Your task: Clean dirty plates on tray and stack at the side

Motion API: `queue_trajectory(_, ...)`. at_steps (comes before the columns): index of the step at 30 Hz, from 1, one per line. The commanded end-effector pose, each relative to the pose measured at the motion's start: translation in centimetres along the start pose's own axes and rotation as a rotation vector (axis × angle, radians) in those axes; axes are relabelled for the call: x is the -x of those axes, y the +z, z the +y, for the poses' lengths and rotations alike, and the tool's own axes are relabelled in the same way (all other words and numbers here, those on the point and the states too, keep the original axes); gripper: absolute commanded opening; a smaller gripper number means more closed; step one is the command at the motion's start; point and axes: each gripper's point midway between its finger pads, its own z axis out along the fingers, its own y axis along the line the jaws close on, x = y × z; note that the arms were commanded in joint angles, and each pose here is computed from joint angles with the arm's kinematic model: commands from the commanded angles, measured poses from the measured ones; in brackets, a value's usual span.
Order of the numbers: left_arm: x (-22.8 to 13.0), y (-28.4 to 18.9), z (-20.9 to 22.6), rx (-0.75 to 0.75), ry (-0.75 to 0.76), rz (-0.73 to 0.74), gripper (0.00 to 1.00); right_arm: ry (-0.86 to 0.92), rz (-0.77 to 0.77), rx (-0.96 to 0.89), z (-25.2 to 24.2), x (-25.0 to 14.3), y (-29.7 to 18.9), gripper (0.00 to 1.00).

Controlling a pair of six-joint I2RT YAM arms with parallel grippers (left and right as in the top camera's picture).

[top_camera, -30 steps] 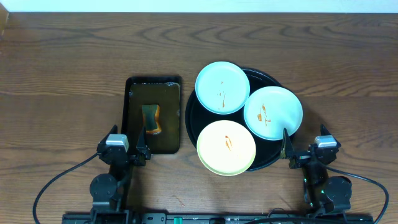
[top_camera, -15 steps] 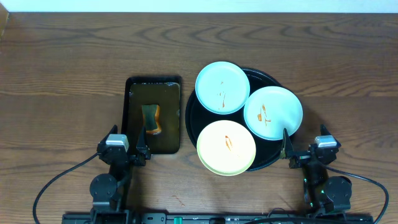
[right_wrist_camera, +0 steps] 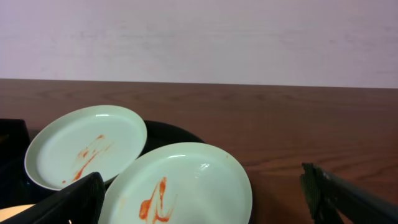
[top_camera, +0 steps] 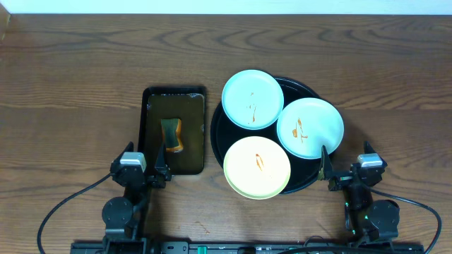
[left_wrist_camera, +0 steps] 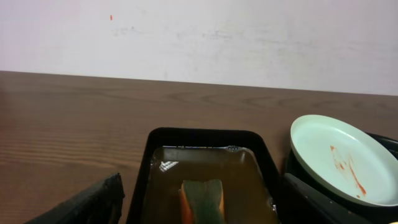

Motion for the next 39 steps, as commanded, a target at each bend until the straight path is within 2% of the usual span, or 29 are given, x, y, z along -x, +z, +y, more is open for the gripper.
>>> queue_trajectory(1, -1.4, 0.0, -0.2, -0.013, -0.083, 0.05, 0.8, -0.005, 0.0, 0.006, 0.2, -0.1, 0.0, 0.99)
queue_trajectory(7, -2.4, -0.1, -0.1, 0.004, -0.112, 0.14, 0.8, 0.055, 0.011, -0.013, -0.2, -0.1, -0.1, 0.99)
queue_trajectory(15, -1.4, 0.2, -0.1, 0.024, -0.125, 0.271, 0.8, 0.055, 0.058, -0.046, -0.7, 0.9, -0.2, 0.99)
queue_trajectory(25, 0.9, 1.2, -0.4, 0.067, -0.149, 0.576, 0.79, 0.136, 0.344, -0.069, -0.5, 2.3, 0.5, 0.99)
queue_trajectory(32, 0.9, 0.5, -0.4, 0.103, -0.166, 0.806, 0.8, 0.142, 0.575, -0.039, 0.4, 2.9, 1.8, 0.99)
queue_trajectory(35, 0.4, 0.1, -0.4, 0.114, -0.171, 0.877, 0.79, 0.102, 0.669, -0.029, 0.4, 2.6, 2.1, 0.99)
queue_trajectory(39, -0.2, -0.4, -0.4, 0.124, -0.186, 0.909, 0.79, 0.131, 0.697, 0.045, 1.8, 3.2, 2.8, 0.99)
